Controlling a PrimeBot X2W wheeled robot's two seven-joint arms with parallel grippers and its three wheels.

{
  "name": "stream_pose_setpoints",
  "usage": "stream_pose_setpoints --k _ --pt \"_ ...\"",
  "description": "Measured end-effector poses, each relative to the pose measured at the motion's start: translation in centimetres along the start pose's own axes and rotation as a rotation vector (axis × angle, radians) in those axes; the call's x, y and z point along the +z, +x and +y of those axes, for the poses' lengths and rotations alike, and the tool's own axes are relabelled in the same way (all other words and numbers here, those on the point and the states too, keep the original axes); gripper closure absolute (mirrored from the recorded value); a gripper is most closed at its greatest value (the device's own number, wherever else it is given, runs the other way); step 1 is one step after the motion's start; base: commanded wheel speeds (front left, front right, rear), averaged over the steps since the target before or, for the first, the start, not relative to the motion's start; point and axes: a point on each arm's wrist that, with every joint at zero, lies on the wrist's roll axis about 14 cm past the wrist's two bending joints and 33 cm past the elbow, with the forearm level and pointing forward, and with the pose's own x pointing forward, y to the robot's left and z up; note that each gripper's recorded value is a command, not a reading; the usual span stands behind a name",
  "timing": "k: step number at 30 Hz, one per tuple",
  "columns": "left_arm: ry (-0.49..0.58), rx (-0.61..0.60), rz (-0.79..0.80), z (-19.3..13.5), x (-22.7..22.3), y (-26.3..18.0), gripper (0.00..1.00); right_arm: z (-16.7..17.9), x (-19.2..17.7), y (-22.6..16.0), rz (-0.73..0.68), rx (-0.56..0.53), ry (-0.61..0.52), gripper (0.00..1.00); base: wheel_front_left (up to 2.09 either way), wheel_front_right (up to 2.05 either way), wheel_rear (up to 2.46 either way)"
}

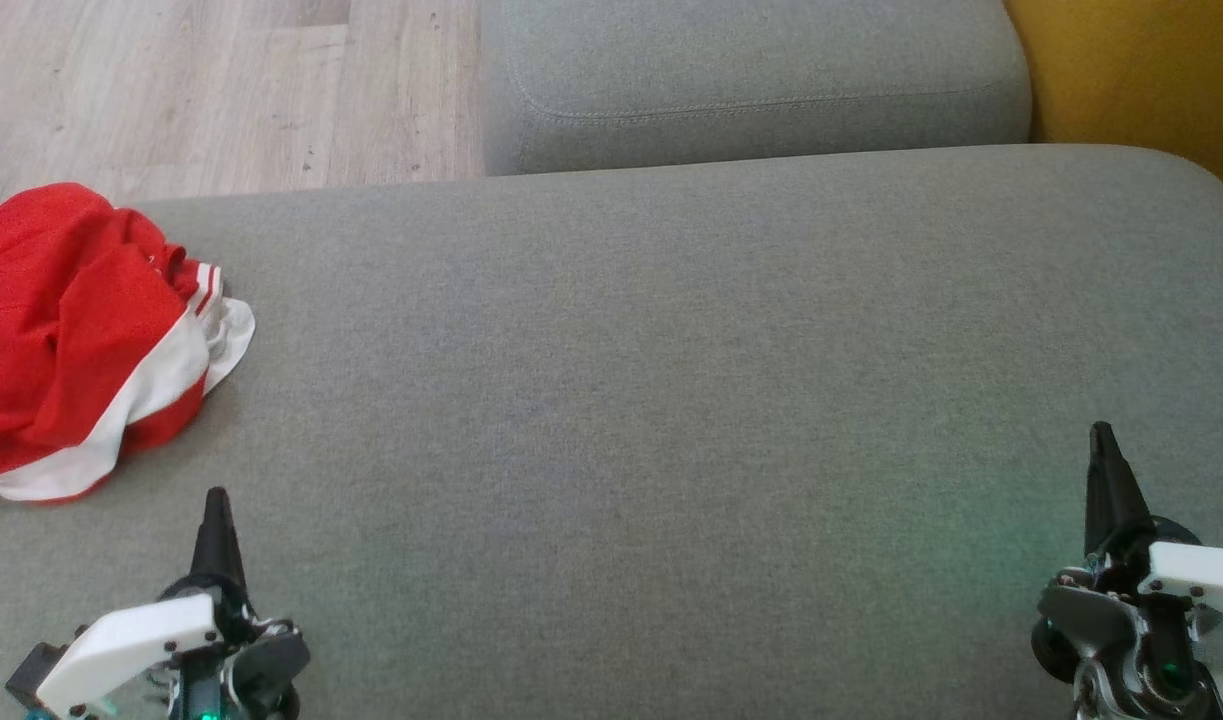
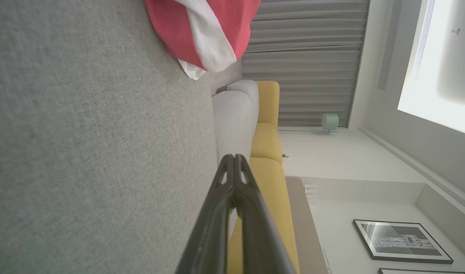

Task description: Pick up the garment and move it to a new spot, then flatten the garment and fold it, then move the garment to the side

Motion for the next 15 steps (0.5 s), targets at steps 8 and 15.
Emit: stream_pose_setpoints --k 8,15 --pt "0.000 0.000 0.000 0.00 0.00 0.00 1.00 0.00 0.00 0.00 0.000 0.000 0.000 1.00 0.00 0.00 0.00" --pt "0.000 0.000 0.000 0.00 0.00 0.00 1.00 0.00 0.00 0.00 0.000 0.000 0.000 1.00 0.00 0.00 0.00"
